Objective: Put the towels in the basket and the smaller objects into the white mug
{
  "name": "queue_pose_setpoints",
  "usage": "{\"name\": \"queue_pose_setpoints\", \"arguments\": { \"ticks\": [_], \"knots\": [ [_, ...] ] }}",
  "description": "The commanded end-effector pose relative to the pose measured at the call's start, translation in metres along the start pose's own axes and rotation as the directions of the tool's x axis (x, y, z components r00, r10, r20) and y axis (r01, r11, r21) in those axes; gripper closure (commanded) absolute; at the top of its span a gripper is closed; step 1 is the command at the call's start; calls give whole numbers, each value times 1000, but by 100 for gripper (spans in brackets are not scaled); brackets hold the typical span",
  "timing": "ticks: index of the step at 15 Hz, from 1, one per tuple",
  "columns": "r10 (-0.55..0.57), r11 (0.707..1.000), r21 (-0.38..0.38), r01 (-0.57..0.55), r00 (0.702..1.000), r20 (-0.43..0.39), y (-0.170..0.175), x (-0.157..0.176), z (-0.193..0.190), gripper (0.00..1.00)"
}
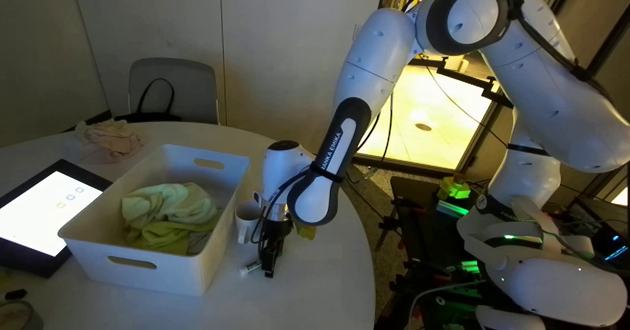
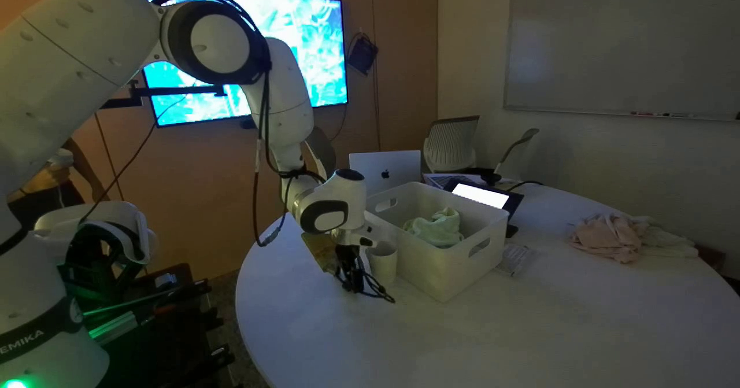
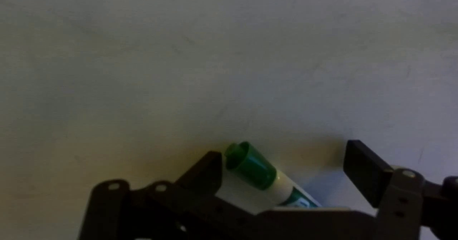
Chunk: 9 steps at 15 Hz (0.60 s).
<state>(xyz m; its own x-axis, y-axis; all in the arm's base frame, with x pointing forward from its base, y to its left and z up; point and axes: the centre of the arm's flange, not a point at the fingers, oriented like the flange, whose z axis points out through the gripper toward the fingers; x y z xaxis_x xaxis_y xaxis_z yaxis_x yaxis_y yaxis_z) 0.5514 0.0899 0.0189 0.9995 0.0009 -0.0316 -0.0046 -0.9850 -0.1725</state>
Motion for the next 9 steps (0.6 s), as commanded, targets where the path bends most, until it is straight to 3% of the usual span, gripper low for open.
{"name": "queue_pose_setpoints", "arguments": {
  "ticks": [1, 9],
  "knots": [
    [-5, 1000, -11, 5, 1000, 26, 1, -4, 9, 15],
    [-23, 1000, -21, 23, 1000, 9, -4, -1, 3, 14]
  ]
}}
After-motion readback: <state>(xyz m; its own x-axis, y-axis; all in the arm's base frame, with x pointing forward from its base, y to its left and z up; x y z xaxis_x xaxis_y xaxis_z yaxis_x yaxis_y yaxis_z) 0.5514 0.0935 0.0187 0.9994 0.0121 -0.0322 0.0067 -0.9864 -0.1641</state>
